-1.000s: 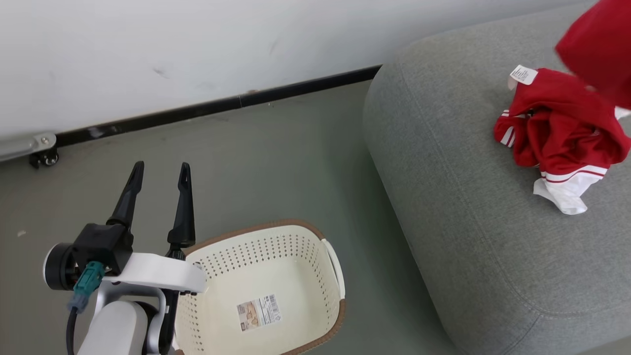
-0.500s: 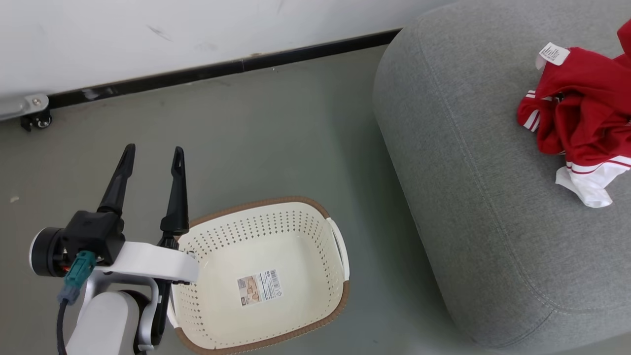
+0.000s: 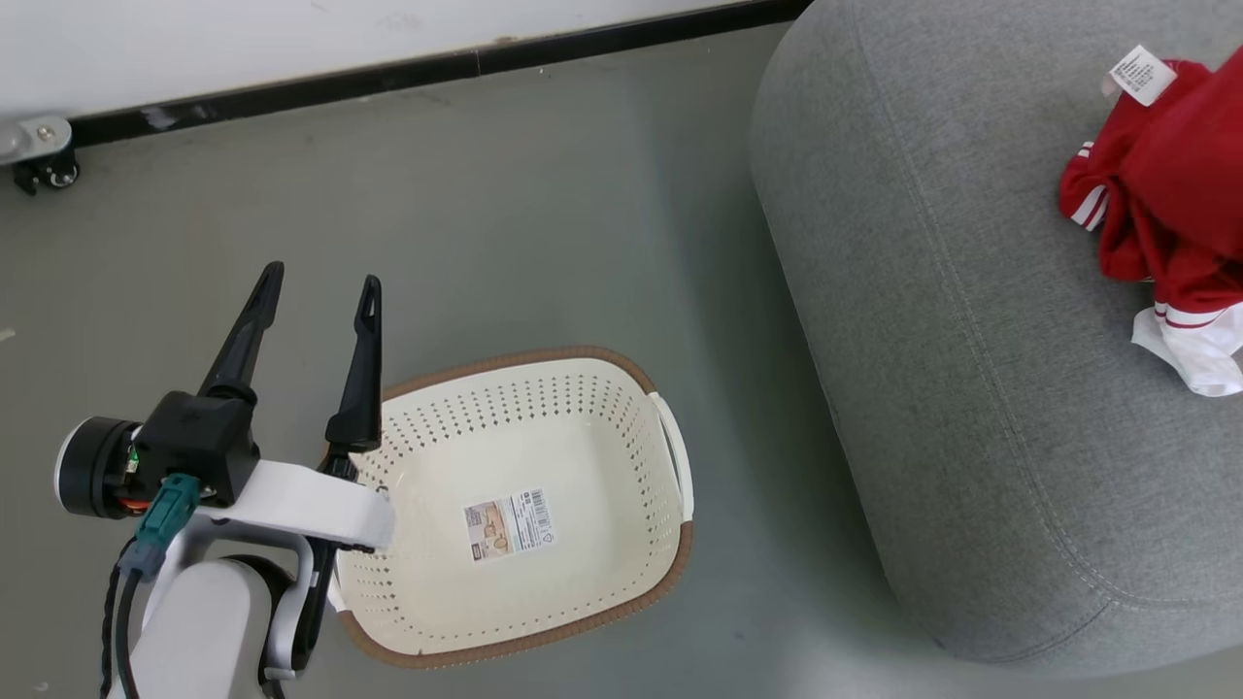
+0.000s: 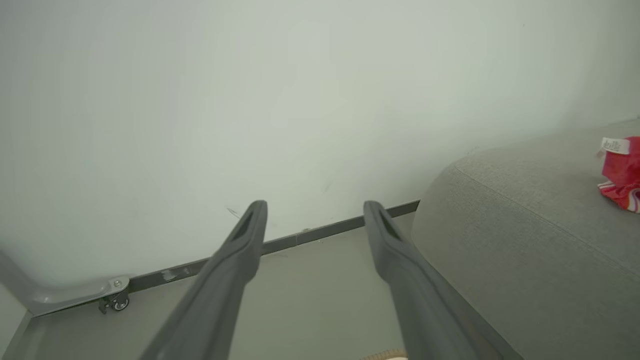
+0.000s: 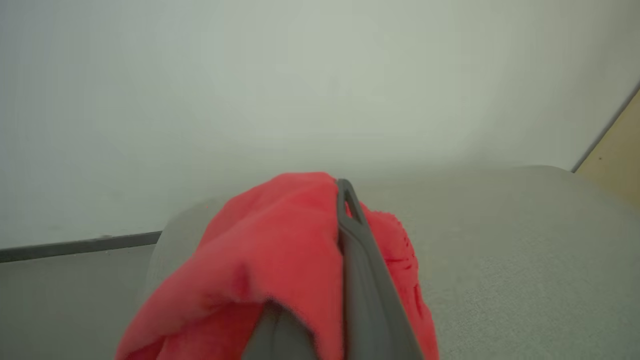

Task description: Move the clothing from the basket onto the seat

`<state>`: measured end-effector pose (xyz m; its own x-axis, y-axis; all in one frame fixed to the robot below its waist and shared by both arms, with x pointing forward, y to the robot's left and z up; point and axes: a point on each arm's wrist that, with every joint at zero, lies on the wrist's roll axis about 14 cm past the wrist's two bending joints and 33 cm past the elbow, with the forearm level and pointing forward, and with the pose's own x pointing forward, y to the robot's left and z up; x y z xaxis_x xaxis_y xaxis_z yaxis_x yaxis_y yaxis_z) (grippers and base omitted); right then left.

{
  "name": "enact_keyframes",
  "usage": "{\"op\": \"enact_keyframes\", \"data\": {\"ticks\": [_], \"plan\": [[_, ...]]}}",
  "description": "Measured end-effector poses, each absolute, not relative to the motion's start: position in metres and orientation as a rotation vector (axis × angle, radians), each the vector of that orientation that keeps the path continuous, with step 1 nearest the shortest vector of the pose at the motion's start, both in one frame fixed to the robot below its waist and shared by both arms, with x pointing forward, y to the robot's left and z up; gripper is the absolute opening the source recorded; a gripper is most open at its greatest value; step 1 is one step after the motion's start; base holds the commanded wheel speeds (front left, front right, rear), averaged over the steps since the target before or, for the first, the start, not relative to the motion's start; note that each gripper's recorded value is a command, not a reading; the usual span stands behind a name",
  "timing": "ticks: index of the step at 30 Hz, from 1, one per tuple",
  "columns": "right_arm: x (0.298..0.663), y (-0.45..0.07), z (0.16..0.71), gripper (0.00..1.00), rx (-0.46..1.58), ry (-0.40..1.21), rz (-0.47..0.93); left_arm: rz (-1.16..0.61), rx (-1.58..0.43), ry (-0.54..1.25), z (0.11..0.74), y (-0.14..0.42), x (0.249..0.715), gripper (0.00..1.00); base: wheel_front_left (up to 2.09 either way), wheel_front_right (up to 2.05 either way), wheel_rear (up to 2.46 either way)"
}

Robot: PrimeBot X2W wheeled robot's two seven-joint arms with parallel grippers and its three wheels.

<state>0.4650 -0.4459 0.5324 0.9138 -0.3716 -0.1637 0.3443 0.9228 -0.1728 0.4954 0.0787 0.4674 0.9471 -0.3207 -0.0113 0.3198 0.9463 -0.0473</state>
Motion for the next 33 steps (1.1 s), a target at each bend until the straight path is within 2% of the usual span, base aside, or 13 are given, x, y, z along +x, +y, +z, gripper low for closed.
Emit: {"op": "enact_keyframes", "data": {"ticks": [7, 18, 23, 24, 27, 28, 30, 33], "plan": [[0.466, -0.429, 0.486, 0.00, -0.127, 0.280, -0.338, -0.335, -0.047, 0.025, 0.462, 0.075, 0.501, 1.00, 0.00, 0.00, 0.00], [0.426, -0.464, 0.453, 0.00, -0.200, 0.414, -0.422, -0.342, -0.055, 0.041, 0.453, 0.072, 0.505, 1.00, 0.00, 0.00, 0.00], [0.422, -0.462, 0.444, 0.00, -0.178, 0.422, -0.434, -0.347, -0.058, 0.047, 0.449, 0.069, 0.506, 1.00, 0.00, 0.00, 0.00], [0.421, -0.462, 0.443, 0.09, -0.175, 0.423, -0.435, -0.349, -0.058, 0.048, 0.449, 0.068, 0.507, 1.00, 0.00, 0.00, 0.00], [0.420, -0.462, 0.443, 0.47, -0.167, 0.413, -0.441, -0.353, -0.060, 0.050, 0.448, 0.066, 0.507, 1.00, 0.00, 0.00, 0.00], [0.419, -0.462, 0.442, 0.71, -0.165, 0.412, -0.443, -0.355, -0.061, 0.049, 0.448, 0.066, 0.507, 1.00, 0.00, 0.00, 0.00], [0.415, -0.463, 0.440, 1.00, -0.160, 0.416, -0.452, -0.357, -0.061, 0.048, 0.448, 0.065, 0.507, 1.00, 0.00, 0.00, 0.00], [0.412, -0.467, 0.443, 1.00, -0.152, 0.400, -0.467, -0.359, -0.065, 0.044, 0.450, 0.063, 0.507, 1.00, 0.00, 0.00, 0.00]]}}
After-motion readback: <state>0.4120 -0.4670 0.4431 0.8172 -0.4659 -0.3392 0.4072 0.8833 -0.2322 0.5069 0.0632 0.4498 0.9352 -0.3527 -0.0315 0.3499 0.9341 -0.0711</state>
